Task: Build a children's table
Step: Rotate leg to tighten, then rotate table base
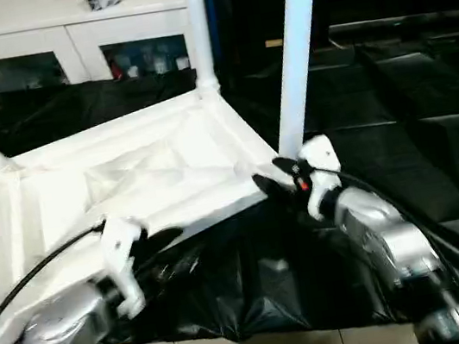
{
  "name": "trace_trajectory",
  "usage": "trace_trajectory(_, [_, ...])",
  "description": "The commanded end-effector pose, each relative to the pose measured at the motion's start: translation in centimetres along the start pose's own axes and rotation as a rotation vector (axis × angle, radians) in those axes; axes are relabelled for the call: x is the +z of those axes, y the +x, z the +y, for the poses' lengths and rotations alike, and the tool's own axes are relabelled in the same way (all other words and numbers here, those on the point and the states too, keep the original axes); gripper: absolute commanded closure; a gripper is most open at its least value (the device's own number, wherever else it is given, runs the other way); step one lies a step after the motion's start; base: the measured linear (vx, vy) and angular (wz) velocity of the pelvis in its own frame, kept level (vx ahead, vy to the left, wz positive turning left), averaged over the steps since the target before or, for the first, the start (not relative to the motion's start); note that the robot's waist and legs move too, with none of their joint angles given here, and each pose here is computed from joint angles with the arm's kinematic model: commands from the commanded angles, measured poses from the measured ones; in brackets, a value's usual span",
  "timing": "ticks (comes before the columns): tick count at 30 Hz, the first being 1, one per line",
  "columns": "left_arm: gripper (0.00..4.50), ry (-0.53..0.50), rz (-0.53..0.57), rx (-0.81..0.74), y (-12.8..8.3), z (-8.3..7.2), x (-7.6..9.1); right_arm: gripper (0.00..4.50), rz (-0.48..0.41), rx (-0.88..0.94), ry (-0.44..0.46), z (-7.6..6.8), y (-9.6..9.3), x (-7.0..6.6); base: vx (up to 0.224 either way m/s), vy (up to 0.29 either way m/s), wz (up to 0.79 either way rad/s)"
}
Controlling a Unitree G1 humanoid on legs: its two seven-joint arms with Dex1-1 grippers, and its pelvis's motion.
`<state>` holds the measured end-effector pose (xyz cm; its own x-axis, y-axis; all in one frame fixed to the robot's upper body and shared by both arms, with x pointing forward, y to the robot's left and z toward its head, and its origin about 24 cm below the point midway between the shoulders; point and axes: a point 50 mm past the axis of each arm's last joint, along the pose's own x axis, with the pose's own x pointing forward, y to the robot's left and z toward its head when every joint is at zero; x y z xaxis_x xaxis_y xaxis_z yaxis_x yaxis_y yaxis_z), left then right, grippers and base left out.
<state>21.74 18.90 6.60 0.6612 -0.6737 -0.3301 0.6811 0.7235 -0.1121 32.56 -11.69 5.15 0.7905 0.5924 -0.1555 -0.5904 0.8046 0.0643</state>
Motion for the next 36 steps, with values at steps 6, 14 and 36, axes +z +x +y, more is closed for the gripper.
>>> trace_trajectory(6, [0.18,0.018,0.058,0.02,-0.4,0.2,-0.4,1.53,0.026,-0.162,-0.017,-2.9,0.8,0.4,0.0,0.0,0.0])
trace_trajectory(14, [0.08,0.007,0.083,0.031,-0.7,-0.3,-2.0,1.53,0.069,-0.499,-0.007,-7.0,0.9,1.0,0.0,0.0,0.0])
trace_trajectory(36, [0.08,0.191,0.157,0.211,0.9,3.1,-2.1,1.53,-0.024,-0.427,-0.067,-6.6,1.1,1.2,0.0,0.0,0.0])
